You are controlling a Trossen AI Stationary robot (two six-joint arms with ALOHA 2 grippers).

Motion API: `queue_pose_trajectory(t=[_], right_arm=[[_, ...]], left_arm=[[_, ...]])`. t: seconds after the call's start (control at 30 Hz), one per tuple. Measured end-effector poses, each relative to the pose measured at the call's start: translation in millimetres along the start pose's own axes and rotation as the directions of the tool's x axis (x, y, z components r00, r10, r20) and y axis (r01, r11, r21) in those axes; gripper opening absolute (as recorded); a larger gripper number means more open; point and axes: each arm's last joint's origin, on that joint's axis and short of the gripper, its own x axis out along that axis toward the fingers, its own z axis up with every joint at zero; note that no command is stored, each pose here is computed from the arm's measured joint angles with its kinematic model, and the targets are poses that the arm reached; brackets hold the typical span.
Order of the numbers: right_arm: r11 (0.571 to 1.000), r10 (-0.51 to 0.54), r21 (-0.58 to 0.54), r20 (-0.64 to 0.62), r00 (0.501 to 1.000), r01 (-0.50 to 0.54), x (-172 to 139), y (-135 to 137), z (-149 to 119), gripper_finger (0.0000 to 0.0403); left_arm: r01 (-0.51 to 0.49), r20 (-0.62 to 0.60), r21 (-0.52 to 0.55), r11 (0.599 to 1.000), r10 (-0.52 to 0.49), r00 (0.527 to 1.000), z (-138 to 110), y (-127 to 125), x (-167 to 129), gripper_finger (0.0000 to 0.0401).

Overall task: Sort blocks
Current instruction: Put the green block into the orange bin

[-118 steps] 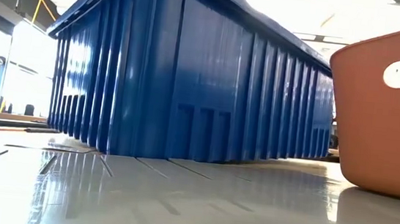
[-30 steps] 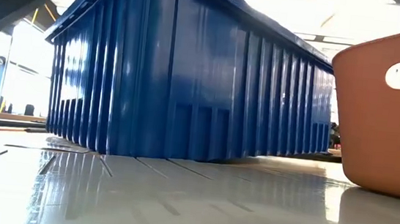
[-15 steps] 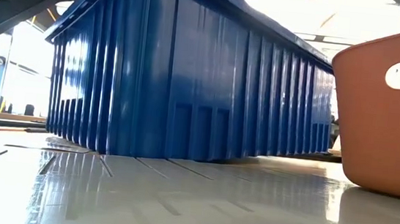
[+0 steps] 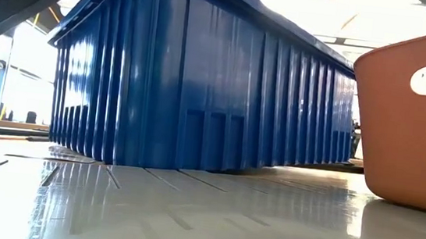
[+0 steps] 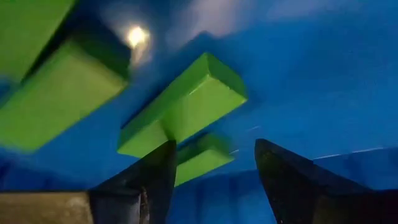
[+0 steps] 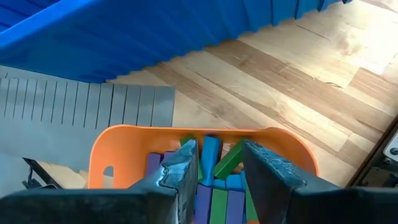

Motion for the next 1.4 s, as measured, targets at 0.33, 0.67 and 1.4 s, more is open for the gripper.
queue_pose_trajectory(t=[0.33,0.67,1.4], right_arm=[[1.000,-0.007,-0.003,0.002,1.000,0.007,0.1,-0.6,0.0,0.0118],[1.000,-0.007,-0.003,0.002,1.000,0.007,0.1,-0.6,0.0,0.0118],[1.000,0.008,0.011,-0.001,1.000,-0.008,-0.8,0.4,0.3,0.0118]], left_arm=[[0.037,0.213,0.175,0.984,-0.074,0.974,4.4,-30.5,-49.6,0.0207],[-0.066,0.218,0.244,0.968,0.011,0.976,9.9,-34.3,-41.7,0.0206],[-0.207,0.249,0.267,0.941,0.140,0.958,19.2,-51.6,-8.2,0.0104]])
